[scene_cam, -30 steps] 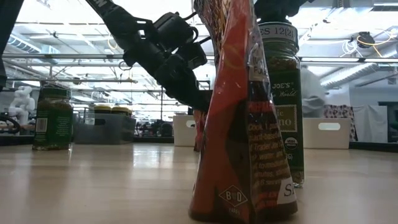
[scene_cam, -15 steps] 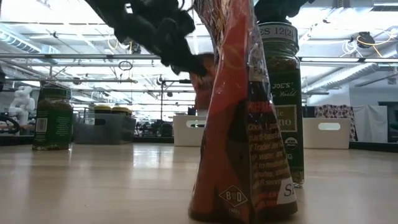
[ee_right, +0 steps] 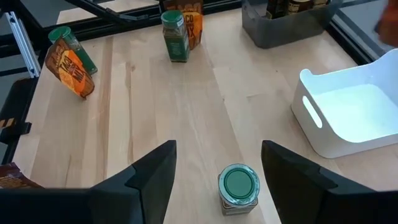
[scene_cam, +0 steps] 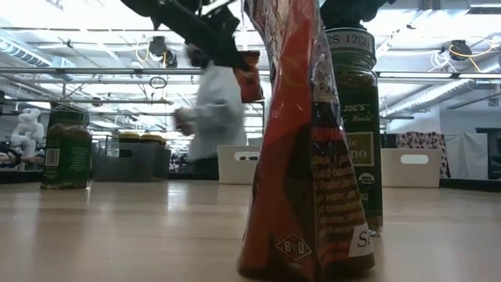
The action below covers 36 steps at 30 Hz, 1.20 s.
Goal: Sort spices by type
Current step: Put the top right orange seasoning pack into the left white bin
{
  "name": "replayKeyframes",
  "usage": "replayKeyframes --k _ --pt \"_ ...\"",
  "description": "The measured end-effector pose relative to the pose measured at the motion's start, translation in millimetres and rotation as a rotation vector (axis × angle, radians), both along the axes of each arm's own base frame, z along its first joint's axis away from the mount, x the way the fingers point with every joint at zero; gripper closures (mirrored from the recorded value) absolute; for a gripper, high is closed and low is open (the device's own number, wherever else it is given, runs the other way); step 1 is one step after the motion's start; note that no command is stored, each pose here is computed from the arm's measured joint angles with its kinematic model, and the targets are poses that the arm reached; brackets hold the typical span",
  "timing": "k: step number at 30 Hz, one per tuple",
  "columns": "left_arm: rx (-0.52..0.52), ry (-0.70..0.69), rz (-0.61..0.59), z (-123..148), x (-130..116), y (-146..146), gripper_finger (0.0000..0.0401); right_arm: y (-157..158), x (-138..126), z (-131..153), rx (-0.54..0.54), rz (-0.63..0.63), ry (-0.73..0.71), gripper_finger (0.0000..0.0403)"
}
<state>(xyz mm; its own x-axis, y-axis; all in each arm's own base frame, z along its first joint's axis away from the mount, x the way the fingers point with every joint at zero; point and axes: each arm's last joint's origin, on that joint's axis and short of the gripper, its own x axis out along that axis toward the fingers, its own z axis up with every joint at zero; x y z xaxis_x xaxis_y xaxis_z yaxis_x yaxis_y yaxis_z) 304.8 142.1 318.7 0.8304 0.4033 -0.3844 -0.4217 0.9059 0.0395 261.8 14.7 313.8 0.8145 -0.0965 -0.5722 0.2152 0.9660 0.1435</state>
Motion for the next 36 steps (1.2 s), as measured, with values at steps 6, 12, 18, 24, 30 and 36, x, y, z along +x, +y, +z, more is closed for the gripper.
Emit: replayKeyframes --k 6,12,18,24,30,36 --pt "-0.179 -0.005 0.19 -23.3 1.9 49.7 0.0397 0.0 0.0 0.1 0.007 -0.005 -0.002 0.0184" --pt "-0.364 -0.02 0.32 -49.2 4.2 69.0 0.0397 0.0 0.0 0.1 0.021 -0.015 -0.003 0.0184" --pt "-0.284 0.064 0.257 -63.5 10.3 73.3 0.0397 0.0 0.0 0.1 0.019 -0.014 -0.003 0.0184" --pt "-0.105 0.148 0.078 -64.9 12.8 74.8 0.0397 0.0 0.0 0.0 0.013 -0.01 -0.002 0.0184" --pt "0.016 0.204 0.03 -65.9 8.1 84.6 0.0397 0.0 0.0 0.0 0.013 -0.009 -0.001 0.0184" --pt "-0.074 0.192 0.028 -81.8 3.3 101.5 0.0397 0.0 0.0 0.0 0.013 -0.009 -0.001 0.0184"
